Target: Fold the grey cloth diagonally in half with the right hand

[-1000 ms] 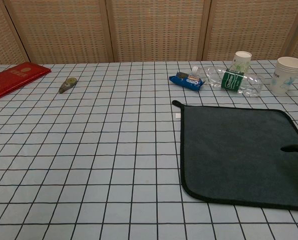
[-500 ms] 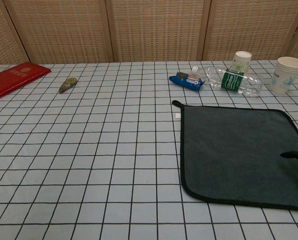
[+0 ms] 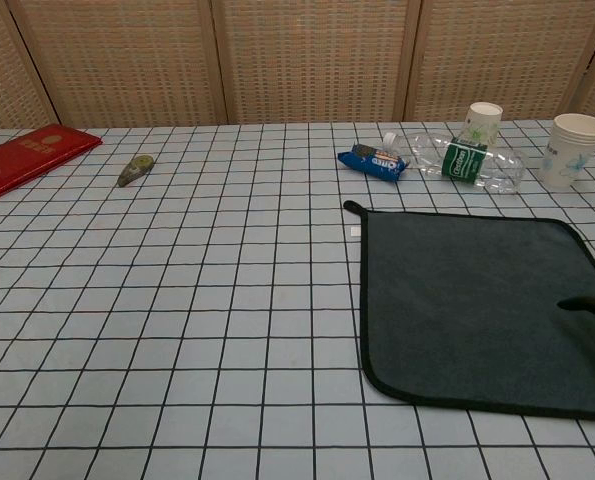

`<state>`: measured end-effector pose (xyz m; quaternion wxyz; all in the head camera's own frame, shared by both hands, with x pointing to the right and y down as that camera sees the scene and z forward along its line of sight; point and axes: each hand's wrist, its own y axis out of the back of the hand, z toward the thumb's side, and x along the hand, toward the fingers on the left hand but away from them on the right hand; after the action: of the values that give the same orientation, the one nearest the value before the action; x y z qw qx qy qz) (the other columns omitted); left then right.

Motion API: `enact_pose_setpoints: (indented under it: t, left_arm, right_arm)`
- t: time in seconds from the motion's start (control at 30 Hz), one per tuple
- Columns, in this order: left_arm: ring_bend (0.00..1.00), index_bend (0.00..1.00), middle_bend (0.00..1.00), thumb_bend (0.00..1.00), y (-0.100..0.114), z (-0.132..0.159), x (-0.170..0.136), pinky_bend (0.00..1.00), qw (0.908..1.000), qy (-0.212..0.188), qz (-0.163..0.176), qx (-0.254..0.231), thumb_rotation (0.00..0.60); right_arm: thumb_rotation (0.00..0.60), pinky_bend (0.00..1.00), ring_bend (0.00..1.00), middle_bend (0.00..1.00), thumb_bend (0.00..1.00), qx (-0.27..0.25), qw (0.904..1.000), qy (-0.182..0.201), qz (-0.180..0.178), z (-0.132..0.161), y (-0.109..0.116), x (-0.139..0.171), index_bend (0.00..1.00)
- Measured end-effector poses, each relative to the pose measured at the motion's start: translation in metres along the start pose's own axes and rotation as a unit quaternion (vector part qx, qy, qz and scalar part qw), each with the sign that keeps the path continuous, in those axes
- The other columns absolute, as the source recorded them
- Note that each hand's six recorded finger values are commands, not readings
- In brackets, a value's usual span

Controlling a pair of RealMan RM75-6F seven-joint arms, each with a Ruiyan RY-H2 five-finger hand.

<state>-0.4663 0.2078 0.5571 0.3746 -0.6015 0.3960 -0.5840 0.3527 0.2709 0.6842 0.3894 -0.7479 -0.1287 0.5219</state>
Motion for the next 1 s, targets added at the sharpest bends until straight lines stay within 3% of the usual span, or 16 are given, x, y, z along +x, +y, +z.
enact_pose_setpoints:
  t: [0.4,0.77,1.0]
  left_arm:
    - [0.0,0.0,0.0,0.0,0.0,0.0,0.0,0.0,1.0,0.0,-0.001,0.0,0.6]
    - [0.0,0.0,0.0,0.0,0.0,0.0,0.0,0.0,1.0,0.0,0.0,-0.001,0.6]
    - [0.0,0.0,0.0,0.0,0.001,-0.001,0.0,0.0,1.0,0.001,0.0,-0.003,0.6]
  right_arm:
    - [0.6,0.0,0.0,0.07,0.62,-0.017,0.9998,0.002,-0.005,0.001,0.003,0.0,0.63]
    - [0.6,0.0,0.0,0.09,0.68,-0.032,0.9993,0.004,-0.019,0.001,0.007,-0.002,0.65]
    - [0.6,0.0,0.0,0.09,0.71,-0.047,0.9981,0.007,-0.039,0.003,0.025,-0.012,0.67]
